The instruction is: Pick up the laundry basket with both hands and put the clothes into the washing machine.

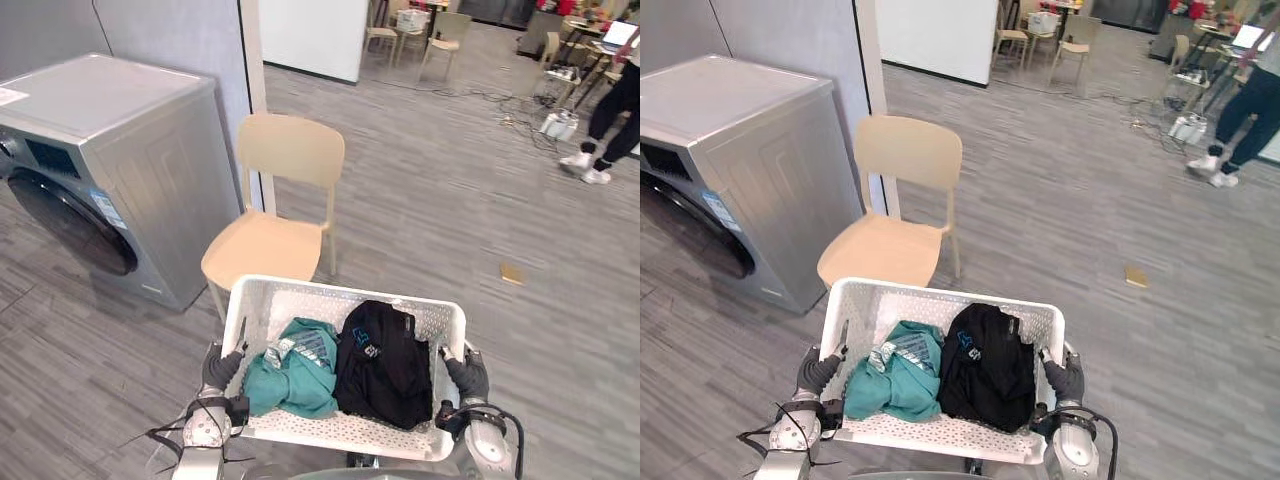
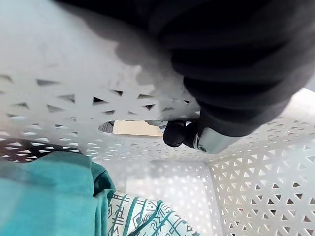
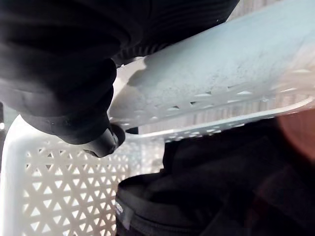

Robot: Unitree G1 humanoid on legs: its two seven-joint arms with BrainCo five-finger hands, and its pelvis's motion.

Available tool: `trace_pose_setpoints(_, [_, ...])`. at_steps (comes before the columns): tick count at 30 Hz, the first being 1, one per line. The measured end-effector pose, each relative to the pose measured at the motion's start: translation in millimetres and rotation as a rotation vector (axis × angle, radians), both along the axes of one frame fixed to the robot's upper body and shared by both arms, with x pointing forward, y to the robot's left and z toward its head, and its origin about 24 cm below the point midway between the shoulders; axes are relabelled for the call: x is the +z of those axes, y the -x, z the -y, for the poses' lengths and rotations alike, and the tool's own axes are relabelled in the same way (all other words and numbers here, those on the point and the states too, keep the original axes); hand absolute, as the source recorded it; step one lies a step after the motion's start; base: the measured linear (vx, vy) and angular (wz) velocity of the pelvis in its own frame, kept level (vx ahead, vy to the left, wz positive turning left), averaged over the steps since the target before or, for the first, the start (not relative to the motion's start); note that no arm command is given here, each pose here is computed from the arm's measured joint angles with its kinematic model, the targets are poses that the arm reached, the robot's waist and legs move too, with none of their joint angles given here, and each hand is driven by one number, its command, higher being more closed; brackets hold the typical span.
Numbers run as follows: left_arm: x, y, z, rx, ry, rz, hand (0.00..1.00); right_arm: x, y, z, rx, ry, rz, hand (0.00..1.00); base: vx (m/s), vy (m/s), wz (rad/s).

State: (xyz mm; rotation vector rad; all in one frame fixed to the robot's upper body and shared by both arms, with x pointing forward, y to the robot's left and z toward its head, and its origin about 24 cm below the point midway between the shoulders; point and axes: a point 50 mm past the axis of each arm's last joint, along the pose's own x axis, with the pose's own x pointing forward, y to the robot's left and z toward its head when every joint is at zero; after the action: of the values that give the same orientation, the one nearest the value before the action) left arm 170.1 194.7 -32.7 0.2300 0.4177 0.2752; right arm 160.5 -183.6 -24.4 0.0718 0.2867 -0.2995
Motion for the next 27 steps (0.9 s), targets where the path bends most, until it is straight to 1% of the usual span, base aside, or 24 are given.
trace_pose_setpoints(3, [-1.3, 2.4, 2.7, 0.012, 0.007, -0.004, 1.00, 0.9, 3.1, 0.6, -0.020, 0.004, -0.004, 1.00, 0.49, 0.051, -0.47])
trace_pose_setpoints(7, [-0.4, 2.7, -1.5, 0.030, 0.003, -0.001, 1.00, 2.1, -0.2, -3.6, -0.010, -0.005, 0.003, 1.00, 0.52, 0.153, -0.44])
trace_pose_setpoints(12, [5.0, 7.9, -4.0, 0.055, 0.005, 0.024, 1.00, 3.1, -7.0, -7.4, 0.013, 0.004, 0.021, 1.00, 0.38, 0.388, -0.83])
trace_pose_setpoints(13, [3.6, 10.9, -10.3, 0.071, -0.015, 0.008, 1.00, -3.9, -6.4, -15.8, 0.016, -0.030, -0.009, 1.00, 0.34, 0.404, -0.72])
trace_pose_setpoints(14, [2.7, 13.6, -12.5, 0.076, -0.023, 0.000, 1.00, -4.8, -6.1, -18.2, 0.019, -0.037, -0.013, 1.00, 0.28, 0.358, -0.36])
trace_pose_setpoints(18, [2.3, 15.2, -14.7, 0.079, -0.035, -0.005, 1.00, -5.8, -6.5, -22.0, 0.030, -0.038, -0.019, 1.00, 0.18, 0.324, -0.45])
trace_pose_setpoints(21, [1.1, 16.7, -16.8, 0.092, -0.039, -0.012, 1.00, -10.8, -12.7, -24.6, 0.053, -0.020, -0.037, 1.00, 0.05, 0.251, -1.08])
trace_pose_setpoints(25, [-8.8, 21.7, -24.7, 0.142, -0.029, -0.053, 1.00, -17.9, -22.8, -31.5, 0.110, -0.022, -0.063, 1.00, -0.01, 0.041, -0.85])
trace_pose_setpoints(27, [-22.2, 25.8, -20.2, 0.144, 0.015, -0.106, 1.00, -25.1, -25.7, -25.2, 0.128, 0.009, -0.103, 1.00, 0.00, -0.028, -0.57])
